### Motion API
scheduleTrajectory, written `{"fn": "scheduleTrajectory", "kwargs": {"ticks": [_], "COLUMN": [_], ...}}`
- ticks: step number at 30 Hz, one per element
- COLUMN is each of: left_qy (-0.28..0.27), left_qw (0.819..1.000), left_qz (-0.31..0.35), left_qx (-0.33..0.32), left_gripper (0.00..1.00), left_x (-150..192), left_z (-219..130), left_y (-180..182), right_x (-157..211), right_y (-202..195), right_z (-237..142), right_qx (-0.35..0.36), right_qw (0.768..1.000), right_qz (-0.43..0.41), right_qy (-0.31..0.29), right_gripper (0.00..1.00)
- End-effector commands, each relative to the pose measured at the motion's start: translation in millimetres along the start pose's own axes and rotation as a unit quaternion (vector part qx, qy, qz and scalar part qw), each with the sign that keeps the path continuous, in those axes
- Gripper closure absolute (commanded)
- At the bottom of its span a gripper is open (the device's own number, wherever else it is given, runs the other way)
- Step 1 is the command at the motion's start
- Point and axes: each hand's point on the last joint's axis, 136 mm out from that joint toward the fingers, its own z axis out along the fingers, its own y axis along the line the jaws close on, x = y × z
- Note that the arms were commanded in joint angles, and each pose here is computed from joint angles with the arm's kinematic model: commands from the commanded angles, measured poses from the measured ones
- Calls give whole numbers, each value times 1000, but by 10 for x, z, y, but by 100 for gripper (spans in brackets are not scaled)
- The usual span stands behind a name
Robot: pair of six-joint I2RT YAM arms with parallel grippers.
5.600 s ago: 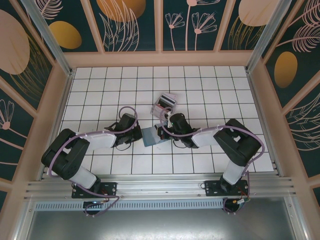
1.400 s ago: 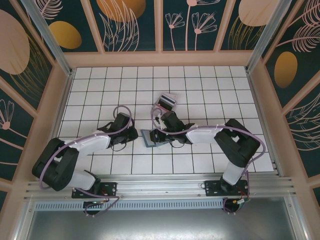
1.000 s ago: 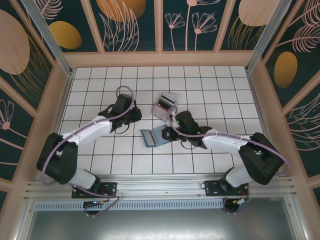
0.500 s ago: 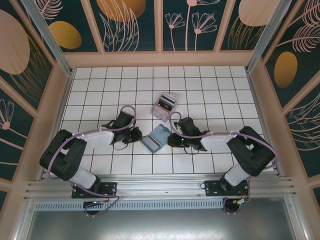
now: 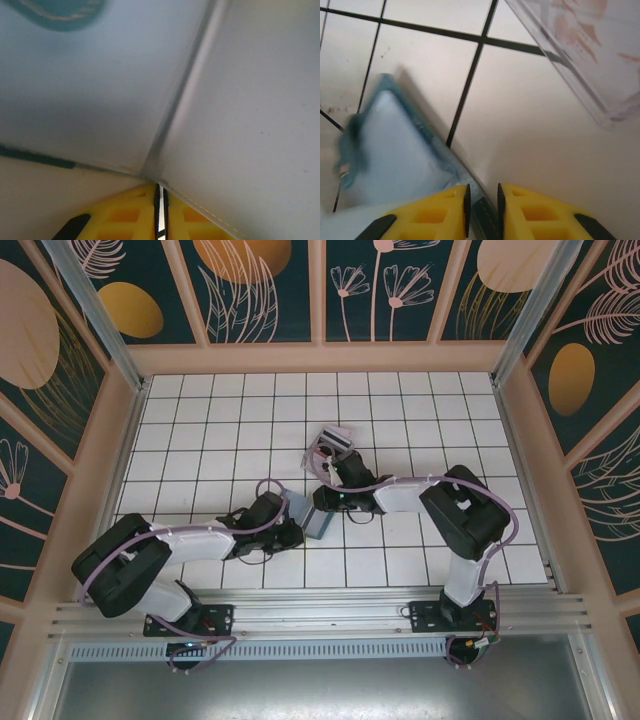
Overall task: Put the credit cards into the card holder
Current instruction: Rotate the card holder at the center of the table.
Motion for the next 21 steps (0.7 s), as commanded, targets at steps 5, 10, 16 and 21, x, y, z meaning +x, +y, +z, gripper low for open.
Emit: {"fn": "scheduleTrajectory", "kwargs": {"ticks": [5, 10, 16, 21], "left_qy": [-25, -31, -46, -75], "left_qw": [999, 999, 999, 997], "left_qz": [-13, -14, -10, 11], "left_qx": [26, 24, 6, -18], "left_gripper": [83, 82, 80, 78], "left_x": [-163, -187, -242, -390], "left_z": [50, 32, -63, -293], "left_y": [-231, -229, -215, -290], "right_x": [-130, -61, -134, -349], "right_y": [14, -12, -43, -36], "right_z": [-291, -256, -322, -625], "right_qx": [6, 9, 28, 46], "right_qw": [1000, 999, 999, 998], "right_qz": [-28, -28, -38, -45], "right_qy": [12, 23, 19, -13], "right_gripper": [69, 69, 66, 63]}}
